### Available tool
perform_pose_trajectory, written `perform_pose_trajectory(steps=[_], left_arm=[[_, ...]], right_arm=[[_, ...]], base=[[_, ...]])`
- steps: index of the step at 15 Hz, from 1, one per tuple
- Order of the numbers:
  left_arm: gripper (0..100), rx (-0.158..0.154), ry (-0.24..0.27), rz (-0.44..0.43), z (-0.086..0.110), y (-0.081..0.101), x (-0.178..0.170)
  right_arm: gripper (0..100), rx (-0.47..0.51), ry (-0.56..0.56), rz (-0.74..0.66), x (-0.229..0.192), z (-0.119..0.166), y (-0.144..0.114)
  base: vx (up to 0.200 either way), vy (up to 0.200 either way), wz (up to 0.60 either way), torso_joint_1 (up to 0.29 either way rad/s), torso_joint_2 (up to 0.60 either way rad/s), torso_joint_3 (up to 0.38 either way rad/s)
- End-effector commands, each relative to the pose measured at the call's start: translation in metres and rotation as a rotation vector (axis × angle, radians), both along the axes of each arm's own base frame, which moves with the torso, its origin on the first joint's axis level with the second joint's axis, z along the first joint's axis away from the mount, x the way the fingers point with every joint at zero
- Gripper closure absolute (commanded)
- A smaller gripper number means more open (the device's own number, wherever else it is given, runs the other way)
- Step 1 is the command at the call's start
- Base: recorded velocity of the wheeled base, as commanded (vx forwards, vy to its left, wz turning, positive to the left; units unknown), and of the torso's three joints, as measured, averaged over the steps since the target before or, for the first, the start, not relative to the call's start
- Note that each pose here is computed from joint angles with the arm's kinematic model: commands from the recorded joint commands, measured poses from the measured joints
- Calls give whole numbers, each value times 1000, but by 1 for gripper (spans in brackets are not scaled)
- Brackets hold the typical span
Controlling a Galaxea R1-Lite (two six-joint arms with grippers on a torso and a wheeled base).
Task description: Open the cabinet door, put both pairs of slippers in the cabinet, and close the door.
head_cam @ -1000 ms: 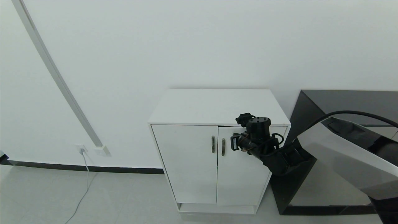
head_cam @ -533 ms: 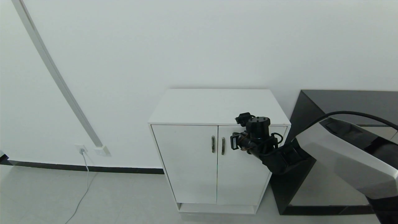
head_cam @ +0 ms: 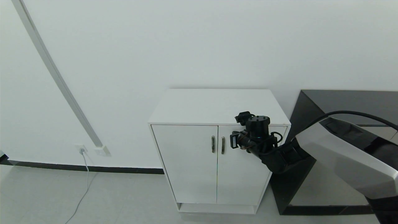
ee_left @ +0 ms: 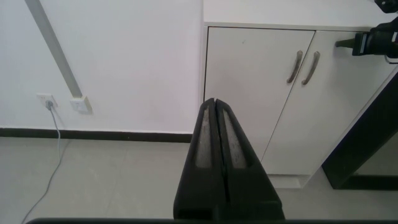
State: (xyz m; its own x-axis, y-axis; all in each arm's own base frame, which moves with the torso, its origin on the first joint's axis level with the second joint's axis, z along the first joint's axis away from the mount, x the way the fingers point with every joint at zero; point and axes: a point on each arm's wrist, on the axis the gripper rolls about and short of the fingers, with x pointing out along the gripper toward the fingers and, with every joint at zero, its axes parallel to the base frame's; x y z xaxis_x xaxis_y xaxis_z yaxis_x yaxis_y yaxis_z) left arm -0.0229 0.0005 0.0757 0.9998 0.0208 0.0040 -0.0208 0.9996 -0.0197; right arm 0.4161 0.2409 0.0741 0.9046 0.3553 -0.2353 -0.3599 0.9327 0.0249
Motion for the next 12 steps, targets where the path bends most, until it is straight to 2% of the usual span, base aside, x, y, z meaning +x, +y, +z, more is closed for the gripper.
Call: perform_pose_trajectory(steps=[1, 12], left_arm=[[100, 0, 1, 1, 0, 0, 0], [100, 0, 1, -1, 0, 0, 0]], right_arm=[[100, 0, 0, 0, 2, -2, 1], [100, 3, -7, -1, 6, -5, 4]], base=[[0, 0, 0, 0, 0, 0], [0, 0, 0, 0, 0, 0]])
